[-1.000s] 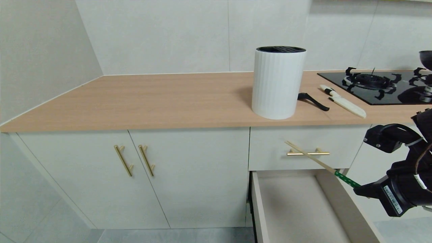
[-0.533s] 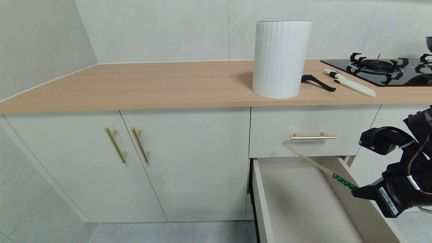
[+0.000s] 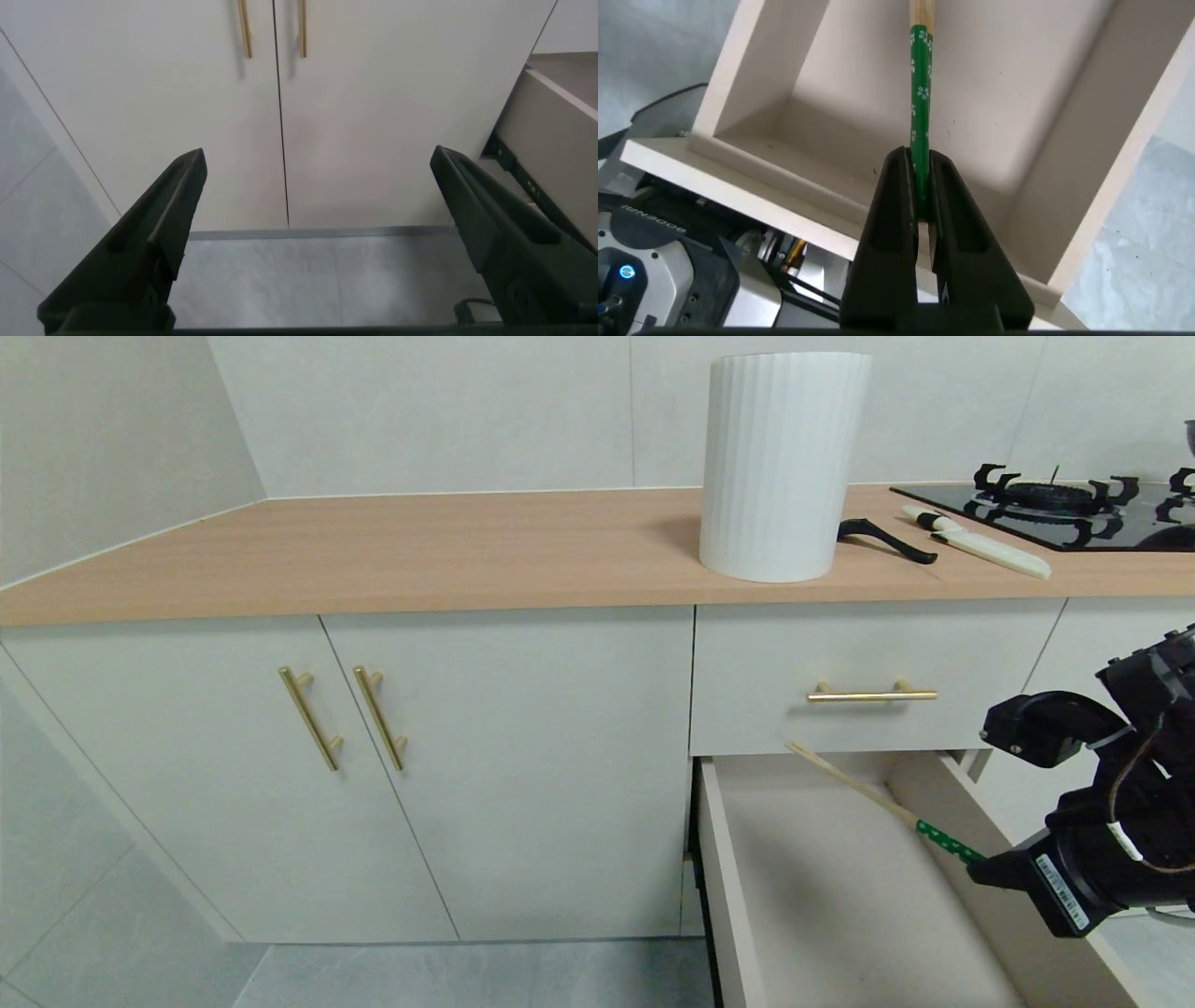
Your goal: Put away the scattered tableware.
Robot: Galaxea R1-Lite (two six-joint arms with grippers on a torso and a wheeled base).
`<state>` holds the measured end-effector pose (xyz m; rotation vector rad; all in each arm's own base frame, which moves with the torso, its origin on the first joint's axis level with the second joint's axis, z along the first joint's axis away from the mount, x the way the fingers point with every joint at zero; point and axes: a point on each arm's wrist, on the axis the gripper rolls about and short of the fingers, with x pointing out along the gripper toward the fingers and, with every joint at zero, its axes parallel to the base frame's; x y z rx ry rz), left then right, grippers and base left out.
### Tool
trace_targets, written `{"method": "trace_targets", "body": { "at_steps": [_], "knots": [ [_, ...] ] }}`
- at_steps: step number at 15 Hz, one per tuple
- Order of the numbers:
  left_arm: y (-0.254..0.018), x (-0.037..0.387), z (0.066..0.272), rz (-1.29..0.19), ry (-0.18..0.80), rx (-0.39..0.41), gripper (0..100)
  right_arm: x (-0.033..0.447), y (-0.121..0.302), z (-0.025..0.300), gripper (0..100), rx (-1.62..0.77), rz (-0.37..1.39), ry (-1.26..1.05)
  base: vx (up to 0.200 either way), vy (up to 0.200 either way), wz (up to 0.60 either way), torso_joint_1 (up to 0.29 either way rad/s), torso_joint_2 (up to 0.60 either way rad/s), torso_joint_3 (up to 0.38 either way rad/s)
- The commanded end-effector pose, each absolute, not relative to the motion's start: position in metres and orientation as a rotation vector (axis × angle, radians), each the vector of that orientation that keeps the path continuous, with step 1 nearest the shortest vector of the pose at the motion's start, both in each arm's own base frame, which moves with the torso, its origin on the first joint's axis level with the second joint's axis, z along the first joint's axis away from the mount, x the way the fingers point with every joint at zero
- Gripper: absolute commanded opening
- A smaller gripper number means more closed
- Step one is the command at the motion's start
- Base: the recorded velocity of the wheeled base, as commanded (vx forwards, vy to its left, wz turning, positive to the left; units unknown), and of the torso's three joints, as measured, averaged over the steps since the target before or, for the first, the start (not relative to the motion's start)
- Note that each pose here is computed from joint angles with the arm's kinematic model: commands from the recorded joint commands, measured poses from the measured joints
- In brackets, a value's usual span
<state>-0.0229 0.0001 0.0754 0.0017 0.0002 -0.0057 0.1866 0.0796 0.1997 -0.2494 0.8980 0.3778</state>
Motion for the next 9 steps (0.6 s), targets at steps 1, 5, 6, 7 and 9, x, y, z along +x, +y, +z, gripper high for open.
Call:
{"method": "trace_targets", "body": {
  "at_steps": [1,5,6,7,9],
  "knots": [
    [0.0,-0.023,0.075,-0.006,0.002,0.002,100,0.197,0.084,0.189,0,-0.259,0.375,0.939,0.0,0.0,0.0,0.0,0.0,0.0],
    [0.0,-0.023,0.076,-0.006,0.0,0.002,100,0.232,0.1,0.158,0,-0.266,0.361,1.063,0.0,0.0,0.0,0.0,0.0,0.0],
    [0.0,-0.023,0.075,-0.006,0.002,0.002,100,0.239,0.108,0.147,0,-0.245,0.35,1.105,0.0,0.0,0.0,0.0,0.0,0.0],
    [0.0,-0.023,0.075,-0.006,0.002,0.002,100,0.243,0.114,0.142,0,-0.226,0.34,1.126,0.0,0.0,0.0,0.0,0.0,0.0],
    [0.0,-0.023,0.076,-0.006,0.0,0.002,100,0.265,0.137,0.119,0,-0.147,0.284,1.204,0.0,0.0,0.0,0.0,0.0,0.0]
  ]
}}
